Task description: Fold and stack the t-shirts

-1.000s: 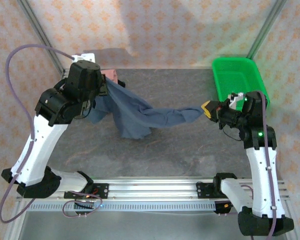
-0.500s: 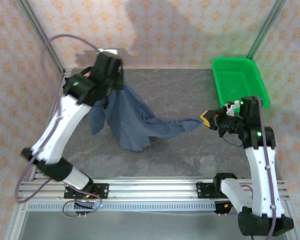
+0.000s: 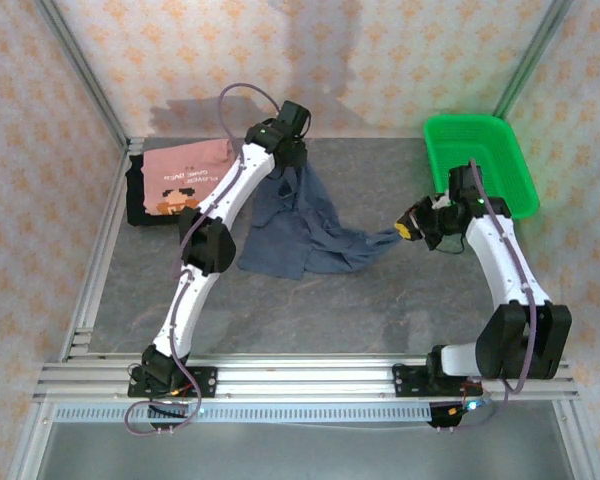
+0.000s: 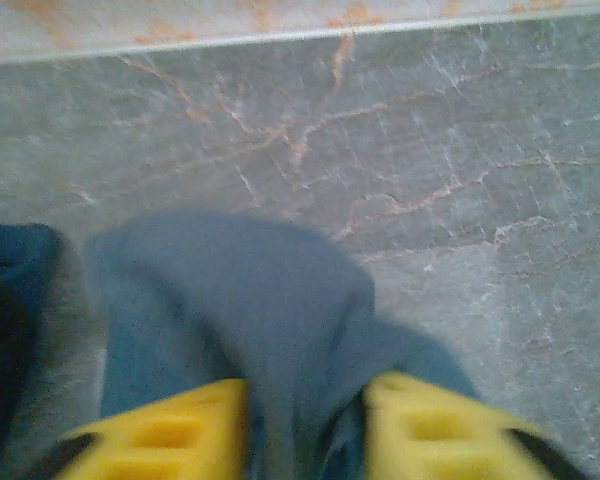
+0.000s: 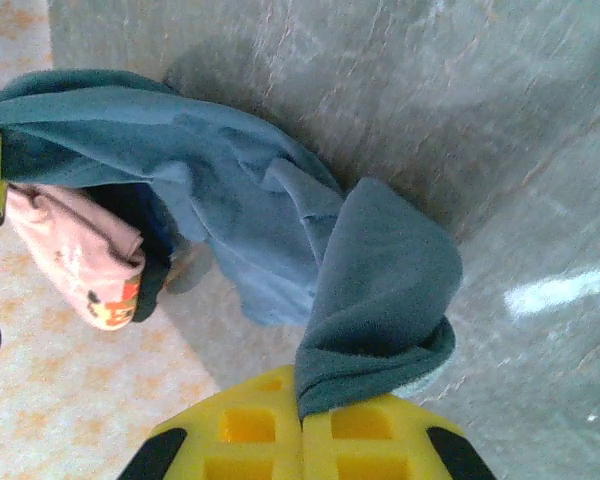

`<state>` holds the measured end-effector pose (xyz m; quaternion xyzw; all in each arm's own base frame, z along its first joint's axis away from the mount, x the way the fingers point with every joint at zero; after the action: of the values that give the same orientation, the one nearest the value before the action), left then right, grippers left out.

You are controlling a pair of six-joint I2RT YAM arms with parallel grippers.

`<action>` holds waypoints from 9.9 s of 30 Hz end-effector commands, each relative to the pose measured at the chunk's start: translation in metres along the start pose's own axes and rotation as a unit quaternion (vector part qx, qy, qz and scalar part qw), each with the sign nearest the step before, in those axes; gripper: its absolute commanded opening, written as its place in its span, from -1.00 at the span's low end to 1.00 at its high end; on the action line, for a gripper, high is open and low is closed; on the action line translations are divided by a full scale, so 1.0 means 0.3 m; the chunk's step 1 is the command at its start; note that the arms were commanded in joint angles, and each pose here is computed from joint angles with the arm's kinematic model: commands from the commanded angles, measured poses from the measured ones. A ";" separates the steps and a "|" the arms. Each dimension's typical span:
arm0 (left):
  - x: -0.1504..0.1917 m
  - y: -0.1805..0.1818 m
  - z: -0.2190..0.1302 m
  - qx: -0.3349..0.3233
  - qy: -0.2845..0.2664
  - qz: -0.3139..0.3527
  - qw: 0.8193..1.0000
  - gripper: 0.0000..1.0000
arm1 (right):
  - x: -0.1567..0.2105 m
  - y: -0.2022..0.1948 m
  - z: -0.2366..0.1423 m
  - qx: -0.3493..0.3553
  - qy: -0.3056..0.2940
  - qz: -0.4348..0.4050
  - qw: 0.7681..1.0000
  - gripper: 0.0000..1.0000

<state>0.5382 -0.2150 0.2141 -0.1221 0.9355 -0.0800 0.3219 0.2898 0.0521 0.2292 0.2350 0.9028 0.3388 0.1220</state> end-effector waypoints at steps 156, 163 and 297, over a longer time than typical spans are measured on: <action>-0.088 0.557 -1.174 0.240 -0.155 -0.255 0.924 -1.00 | -0.120 -0.019 -0.024 0.088 -0.036 -0.137 0.986 -1.00; -0.123 0.527 -1.152 0.267 -0.151 -0.251 0.918 -1.00 | -0.079 -0.049 -0.041 0.100 -0.050 -0.150 0.982 -1.00; -0.614 0.408 -1.522 0.450 -0.341 -0.262 0.783 -1.00 | -0.418 0.535 -1.009 -0.192 -0.424 -0.072 0.882 -1.00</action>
<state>0.3593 -0.0087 0.6429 -0.2488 0.5740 -0.5045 0.5950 0.3181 -0.0629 0.5761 0.2474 0.7034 0.3463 0.5692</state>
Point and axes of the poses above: each hand's point on the last joint's axis, 136 mm out from that joint toward the fingers, its own z axis out along the fingers, its own y axis along the line the jaws close on, x = y × z, the point moved 6 cm from there along -z, back along the fingers, and after that the axes turned 15 degrees about -z, right-handed, at the moved point
